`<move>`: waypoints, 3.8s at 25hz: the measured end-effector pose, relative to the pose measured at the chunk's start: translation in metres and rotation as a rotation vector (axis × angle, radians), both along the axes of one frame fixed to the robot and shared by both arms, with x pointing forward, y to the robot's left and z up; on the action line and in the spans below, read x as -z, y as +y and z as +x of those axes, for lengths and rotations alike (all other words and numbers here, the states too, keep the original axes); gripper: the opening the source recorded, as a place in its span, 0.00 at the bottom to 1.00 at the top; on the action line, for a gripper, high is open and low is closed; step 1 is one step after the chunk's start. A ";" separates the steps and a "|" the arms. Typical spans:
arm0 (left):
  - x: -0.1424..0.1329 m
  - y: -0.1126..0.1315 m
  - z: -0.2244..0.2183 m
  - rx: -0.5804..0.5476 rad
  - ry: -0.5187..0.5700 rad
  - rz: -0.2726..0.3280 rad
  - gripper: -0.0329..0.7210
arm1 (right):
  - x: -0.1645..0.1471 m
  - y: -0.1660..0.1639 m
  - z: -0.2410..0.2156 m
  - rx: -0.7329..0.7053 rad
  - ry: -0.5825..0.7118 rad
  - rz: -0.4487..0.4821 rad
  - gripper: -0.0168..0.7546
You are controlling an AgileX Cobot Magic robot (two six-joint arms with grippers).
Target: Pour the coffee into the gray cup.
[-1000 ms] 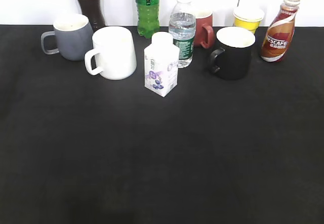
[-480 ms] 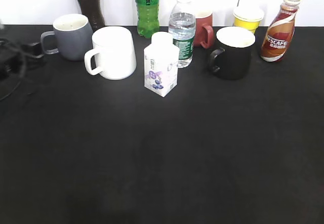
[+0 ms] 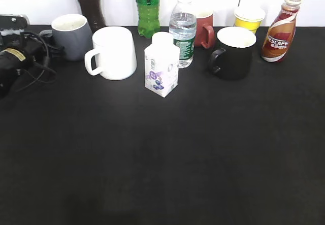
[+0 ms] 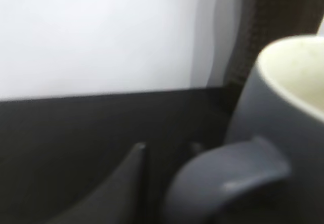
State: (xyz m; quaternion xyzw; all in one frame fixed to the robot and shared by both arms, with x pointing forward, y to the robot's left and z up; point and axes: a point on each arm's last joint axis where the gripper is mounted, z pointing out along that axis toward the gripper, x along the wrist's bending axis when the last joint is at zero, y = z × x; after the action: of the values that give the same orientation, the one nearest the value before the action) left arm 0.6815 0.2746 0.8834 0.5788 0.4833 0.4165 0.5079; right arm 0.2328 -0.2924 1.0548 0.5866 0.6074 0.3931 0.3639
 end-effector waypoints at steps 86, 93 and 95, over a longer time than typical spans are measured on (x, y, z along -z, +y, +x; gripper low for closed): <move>-0.077 -0.069 -0.220 0.519 -0.078 0.017 0.15 | 0.134 0.018 0.404 -0.151 -0.394 -0.007 0.71; -0.075 -0.074 -0.225 0.604 -0.078 0.054 0.15 | 0.051 0.031 0.350 -0.319 -0.422 -0.015 0.71; -0.075 -0.075 -0.225 0.610 -0.078 0.056 0.15 | 0.031 0.043 0.336 -0.389 -0.418 0.017 0.71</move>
State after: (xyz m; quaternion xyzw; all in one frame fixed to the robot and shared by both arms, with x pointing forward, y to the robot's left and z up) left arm 0.4560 0.1999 0.9585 0.6945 0.2556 0.2801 0.6115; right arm 0.5692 -0.2497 1.0238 0.3683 0.6172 0.5728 0.3940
